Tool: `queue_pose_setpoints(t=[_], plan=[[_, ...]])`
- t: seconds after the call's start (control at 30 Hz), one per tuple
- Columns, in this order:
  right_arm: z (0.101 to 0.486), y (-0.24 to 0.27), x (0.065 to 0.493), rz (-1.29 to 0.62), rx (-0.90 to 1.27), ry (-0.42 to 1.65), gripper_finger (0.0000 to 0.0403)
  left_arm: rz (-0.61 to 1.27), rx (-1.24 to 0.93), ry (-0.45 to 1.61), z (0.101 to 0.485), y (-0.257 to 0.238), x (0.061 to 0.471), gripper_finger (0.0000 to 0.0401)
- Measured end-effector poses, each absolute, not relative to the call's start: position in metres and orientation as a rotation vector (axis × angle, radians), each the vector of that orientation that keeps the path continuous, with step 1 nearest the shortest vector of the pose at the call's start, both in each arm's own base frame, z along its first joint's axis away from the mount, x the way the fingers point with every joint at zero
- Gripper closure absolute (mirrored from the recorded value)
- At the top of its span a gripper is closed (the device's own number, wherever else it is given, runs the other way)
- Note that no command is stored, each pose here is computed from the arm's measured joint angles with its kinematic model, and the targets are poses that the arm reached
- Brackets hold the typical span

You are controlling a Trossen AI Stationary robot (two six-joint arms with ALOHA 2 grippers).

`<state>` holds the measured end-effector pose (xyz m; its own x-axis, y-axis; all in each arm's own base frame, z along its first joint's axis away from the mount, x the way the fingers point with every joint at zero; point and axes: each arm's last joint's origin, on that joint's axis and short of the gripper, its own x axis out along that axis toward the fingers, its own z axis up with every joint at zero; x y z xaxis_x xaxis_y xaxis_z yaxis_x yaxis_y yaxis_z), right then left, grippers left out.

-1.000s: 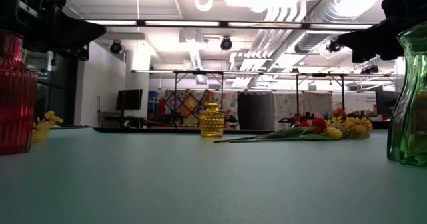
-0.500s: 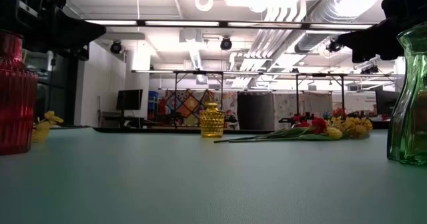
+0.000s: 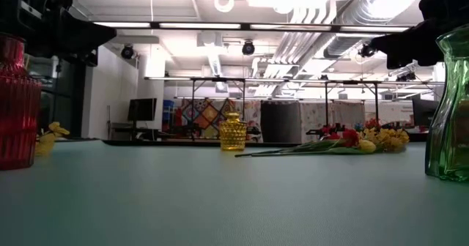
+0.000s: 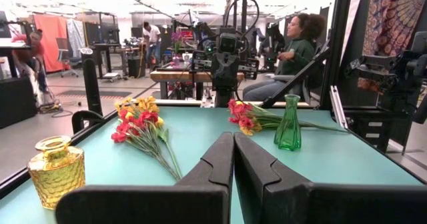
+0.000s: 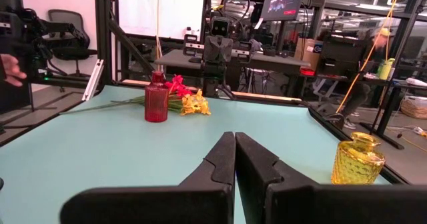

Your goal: Sort flowers into vase by color

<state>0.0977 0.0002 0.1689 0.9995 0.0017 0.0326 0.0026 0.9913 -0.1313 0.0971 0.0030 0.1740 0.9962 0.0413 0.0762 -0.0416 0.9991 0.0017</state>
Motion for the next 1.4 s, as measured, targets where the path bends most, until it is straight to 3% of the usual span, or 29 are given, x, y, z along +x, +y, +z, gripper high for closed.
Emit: queue_pose_setpoints(t=[1.4], plan=[[0.1688,0.0002,0.0977,0.0,-0.132,-0.032,0.0402,0.041,0.003,-0.076,0.1739,0.003,0.0971,0.0401]])
